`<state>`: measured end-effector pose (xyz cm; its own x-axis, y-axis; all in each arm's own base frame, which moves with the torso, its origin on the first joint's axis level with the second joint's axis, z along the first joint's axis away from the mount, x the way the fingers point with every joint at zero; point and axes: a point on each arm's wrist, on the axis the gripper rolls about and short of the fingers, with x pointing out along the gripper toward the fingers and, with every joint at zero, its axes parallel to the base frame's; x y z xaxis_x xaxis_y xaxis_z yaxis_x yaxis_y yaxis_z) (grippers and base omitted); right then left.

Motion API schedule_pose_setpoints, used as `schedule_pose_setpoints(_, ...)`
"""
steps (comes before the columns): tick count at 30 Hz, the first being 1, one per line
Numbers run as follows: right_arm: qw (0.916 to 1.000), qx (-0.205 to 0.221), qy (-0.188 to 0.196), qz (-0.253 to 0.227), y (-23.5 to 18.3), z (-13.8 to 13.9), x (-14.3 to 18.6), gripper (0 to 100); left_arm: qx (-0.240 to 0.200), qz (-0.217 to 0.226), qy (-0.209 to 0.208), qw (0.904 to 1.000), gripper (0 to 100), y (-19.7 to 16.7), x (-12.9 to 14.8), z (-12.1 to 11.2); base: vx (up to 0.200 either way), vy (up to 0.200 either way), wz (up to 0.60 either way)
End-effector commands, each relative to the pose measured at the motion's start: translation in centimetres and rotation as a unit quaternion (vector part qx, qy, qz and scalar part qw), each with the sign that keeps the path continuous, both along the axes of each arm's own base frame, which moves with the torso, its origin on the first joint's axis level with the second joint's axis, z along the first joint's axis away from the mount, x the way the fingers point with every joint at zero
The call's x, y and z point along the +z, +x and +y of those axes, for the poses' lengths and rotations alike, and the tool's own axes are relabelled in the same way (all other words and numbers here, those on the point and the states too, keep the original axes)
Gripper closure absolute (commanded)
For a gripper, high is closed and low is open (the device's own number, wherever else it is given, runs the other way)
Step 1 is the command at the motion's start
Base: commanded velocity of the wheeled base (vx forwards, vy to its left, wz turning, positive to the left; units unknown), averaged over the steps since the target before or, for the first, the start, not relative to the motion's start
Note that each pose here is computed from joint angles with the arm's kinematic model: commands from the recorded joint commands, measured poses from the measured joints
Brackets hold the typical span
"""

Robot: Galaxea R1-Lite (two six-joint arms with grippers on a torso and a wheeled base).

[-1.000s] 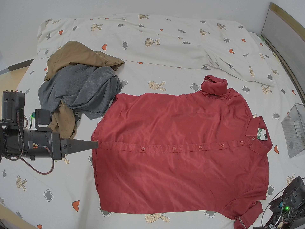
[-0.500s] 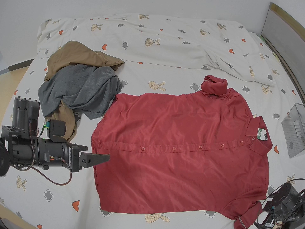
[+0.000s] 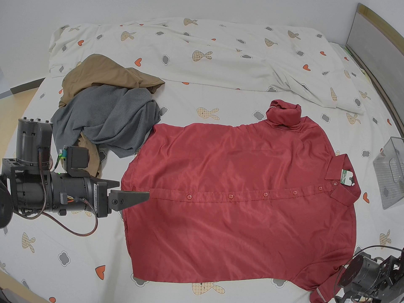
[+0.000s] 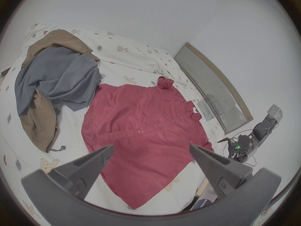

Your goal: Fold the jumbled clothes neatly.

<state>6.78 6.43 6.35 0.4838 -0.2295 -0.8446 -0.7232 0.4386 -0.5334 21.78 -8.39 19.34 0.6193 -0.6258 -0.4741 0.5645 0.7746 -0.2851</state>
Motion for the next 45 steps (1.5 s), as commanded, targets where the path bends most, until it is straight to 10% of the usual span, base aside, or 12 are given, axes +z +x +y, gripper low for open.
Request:
schedule_pose_setpoints(1, 0.9991, 0.022, -0.028, 0.022, 0.0, 0.6, -0.7, 0, 0.002, 0.003, 0.001, 1.0000, 0, 0.5, -0.1, -0.1, 0.000, 0.000, 0.00)
schedule_pose_setpoints(29, 0.9924, 0.082, -0.077, 0.049, -0.5, 2.9, -2.1, 0, 0.022, -0.005, -0.002, 0.9997, 0, 0.6, 0.3, 0.9, 0.000, 0.000, 0.00)
schedule_pose_setpoints(45, 0.9942, 0.006, -0.099, -0.042, 1.3, 3.4, -1.9, 0, 0.033, -0.009, -0.003, 0.9994, 0, 0.5, 0.5, 1.4, 0.000, 0.000, 0.00)
